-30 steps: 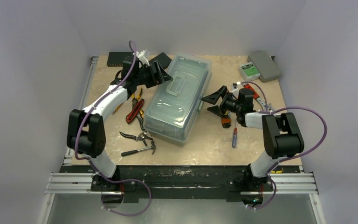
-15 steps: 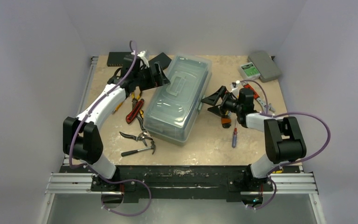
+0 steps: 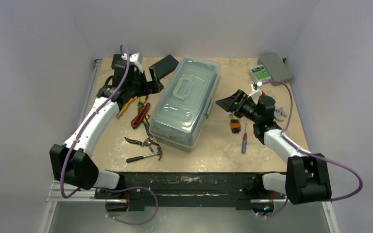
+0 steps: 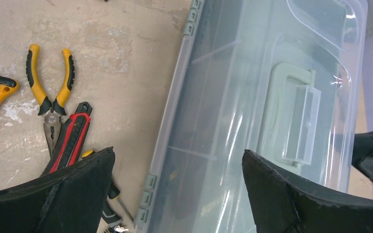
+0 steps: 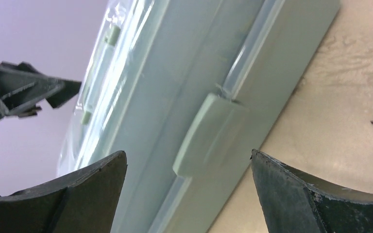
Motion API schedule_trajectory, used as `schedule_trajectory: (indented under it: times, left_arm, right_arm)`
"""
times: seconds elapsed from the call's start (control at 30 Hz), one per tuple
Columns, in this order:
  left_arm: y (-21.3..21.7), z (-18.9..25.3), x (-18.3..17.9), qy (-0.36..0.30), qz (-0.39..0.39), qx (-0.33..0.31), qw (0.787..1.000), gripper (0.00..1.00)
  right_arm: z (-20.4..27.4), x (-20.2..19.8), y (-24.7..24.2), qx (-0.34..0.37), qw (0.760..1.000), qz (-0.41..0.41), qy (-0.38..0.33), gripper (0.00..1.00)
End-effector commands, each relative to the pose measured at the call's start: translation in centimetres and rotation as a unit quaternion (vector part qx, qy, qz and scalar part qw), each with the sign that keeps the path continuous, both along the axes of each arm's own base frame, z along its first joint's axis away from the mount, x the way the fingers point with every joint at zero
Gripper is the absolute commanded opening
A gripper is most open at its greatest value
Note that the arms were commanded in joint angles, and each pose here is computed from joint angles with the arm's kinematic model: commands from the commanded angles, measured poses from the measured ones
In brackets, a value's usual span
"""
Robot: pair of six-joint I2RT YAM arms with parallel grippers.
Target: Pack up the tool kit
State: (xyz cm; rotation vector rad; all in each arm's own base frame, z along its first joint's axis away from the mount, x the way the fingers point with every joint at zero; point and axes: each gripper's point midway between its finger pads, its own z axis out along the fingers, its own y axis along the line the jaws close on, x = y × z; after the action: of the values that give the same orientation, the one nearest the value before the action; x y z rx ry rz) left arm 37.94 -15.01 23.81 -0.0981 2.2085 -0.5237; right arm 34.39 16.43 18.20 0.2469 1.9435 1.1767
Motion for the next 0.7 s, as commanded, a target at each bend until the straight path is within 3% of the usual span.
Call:
schedule_trajectory:
  times: [0.0, 0.13, 0.37, 0.5, 0.67]
  left_arm:
    - [-1.7, -0.5, 0.4, 0.0, -0.07, -0.035, 0.997, 1.0]
    - [-2.5, -1.5, 0.0, 0.023, -0.098, -0.023, 0.995, 1.0]
    - [-2.7, -4.7, -0.3, 0.088, -0.101, -0.018, 0.991, 1.0]
    - [-4.3, -5.5, 0.0, 0.102, -0.128, -0.054, 0.985, 1.0]
    - [-6.3, -3.5, 0.5, 0.08, -0.163, -0.104, 0.978, 1.0]
  right_arm:
    - [0.7, -0.6, -1.2, -0.012, 0.996, -0.038, -0.08, 0.99]
    - [-0.4, -1.5, 0.0, -0.046, 0.998, 0.029, -0.045, 0.99]
    - [-0.5, -2.2, 1.4, 0.001, 0.996, 0.07, -0.047, 0.99]
    - [-1.3, -2.3, 1.5, 0.001, 0.997, 0.073, -0.033, 0.99]
    - [-2.0, -2.4, 1.2, -0.009, 0.997, 0.067, -0.025, 0.99]
